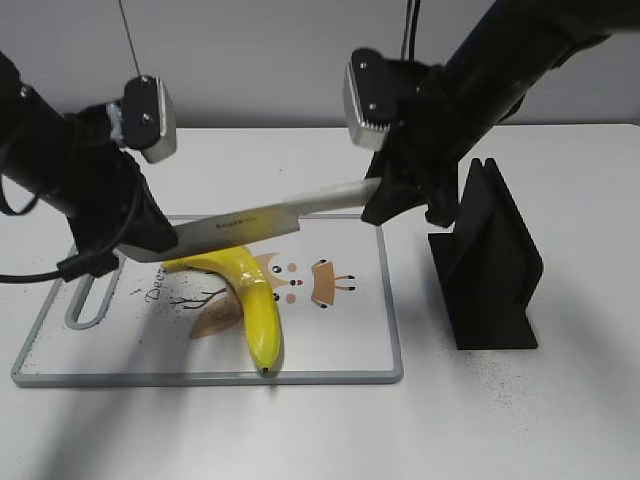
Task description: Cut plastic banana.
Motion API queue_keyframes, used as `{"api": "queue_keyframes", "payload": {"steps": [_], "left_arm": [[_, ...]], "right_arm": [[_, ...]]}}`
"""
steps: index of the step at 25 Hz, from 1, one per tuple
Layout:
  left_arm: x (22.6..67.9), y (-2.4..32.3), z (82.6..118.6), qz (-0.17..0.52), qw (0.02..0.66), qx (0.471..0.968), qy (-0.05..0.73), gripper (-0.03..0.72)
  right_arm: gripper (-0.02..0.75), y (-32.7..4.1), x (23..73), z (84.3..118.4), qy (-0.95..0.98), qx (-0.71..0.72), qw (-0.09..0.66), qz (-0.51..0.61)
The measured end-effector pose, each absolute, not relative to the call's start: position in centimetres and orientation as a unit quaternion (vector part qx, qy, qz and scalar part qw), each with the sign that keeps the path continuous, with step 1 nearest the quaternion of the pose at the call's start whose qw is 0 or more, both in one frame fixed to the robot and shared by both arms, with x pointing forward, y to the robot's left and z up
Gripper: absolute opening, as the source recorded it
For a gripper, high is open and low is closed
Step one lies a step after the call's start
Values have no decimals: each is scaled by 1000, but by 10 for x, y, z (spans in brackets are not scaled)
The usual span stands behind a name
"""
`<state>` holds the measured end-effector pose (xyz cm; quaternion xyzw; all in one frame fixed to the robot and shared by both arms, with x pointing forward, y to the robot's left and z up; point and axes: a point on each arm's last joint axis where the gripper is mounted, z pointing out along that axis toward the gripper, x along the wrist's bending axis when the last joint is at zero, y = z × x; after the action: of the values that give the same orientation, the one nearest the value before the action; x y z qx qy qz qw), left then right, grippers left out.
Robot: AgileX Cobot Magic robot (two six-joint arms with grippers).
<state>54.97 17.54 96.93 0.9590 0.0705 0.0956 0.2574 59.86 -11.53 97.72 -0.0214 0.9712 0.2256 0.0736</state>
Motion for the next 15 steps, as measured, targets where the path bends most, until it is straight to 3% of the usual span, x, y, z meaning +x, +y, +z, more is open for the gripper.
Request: {"api": "queue_keyframes", "payload": {"steps": [6,15], "left_arm": [[556,161,905,78,221,967,100,-5],[552,155,911,89,211,971,64,-6]], "right_arm": [[173,-115,612,902,983,-16,26,181],[174,-116,613,915,982,-25,46,180]]}}
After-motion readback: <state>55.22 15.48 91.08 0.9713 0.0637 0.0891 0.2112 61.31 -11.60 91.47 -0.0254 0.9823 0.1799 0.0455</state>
